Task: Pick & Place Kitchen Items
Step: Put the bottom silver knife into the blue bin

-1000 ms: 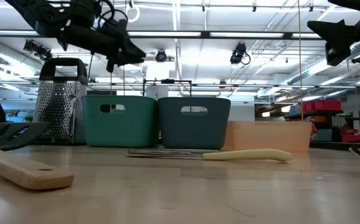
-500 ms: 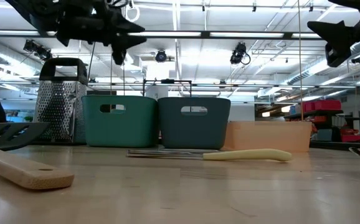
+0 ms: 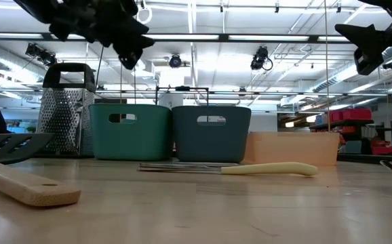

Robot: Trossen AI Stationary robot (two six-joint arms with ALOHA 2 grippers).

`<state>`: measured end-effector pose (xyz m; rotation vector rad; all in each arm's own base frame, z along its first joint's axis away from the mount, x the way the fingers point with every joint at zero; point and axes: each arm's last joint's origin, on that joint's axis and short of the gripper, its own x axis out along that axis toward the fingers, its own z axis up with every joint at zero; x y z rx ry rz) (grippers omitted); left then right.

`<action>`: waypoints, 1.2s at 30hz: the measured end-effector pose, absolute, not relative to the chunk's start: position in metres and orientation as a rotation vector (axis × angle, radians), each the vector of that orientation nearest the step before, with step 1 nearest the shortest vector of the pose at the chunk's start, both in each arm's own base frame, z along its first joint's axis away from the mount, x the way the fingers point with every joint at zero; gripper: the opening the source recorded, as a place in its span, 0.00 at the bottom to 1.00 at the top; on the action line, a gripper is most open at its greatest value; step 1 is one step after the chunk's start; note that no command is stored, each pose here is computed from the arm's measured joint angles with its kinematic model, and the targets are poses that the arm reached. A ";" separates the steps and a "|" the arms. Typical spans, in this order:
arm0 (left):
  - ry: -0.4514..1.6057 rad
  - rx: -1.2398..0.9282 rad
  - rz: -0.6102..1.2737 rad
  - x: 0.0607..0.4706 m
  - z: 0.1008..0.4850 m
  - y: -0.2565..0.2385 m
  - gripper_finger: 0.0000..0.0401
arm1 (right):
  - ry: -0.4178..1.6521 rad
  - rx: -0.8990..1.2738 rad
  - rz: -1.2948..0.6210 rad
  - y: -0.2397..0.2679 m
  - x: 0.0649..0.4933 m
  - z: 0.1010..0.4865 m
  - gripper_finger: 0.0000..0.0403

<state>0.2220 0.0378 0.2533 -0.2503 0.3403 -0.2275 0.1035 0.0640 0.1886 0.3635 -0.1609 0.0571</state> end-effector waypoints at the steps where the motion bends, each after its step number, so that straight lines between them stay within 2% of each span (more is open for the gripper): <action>1: 0.362 -0.252 -0.235 0.222 0.251 0.033 0.33 | -0.161 0.364 0.058 0.064 0.103 0.189 0.60; 10: 0.540 -0.156 -0.236 0.219 0.236 -0.005 0.33 | -0.159 0.361 0.055 0.064 0.104 0.188 0.60; 16: 0.572 -0.049 -0.281 0.217 0.233 -0.025 0.33 | -0.159 0.360 0.054 0.064 0.104 0.188 0.60; 24: 0.645 0.049 -0.172 0.217 0.222 -0.032 0.33 | -0.159 0.360 0.054 0.064 0.104 0.188 0.60; 30: 0.736 0.057 -0.168 0.225 0.199 -0.034 0.33 | -0.158 0.359 0.053 0.064 0.104 0.188 0.60; 36: 0.736 0.091 -0.175 0.237 0.187 -0.035 0.33 | -0.156 0.357 0.053 0.064 0.104 0.188 0.60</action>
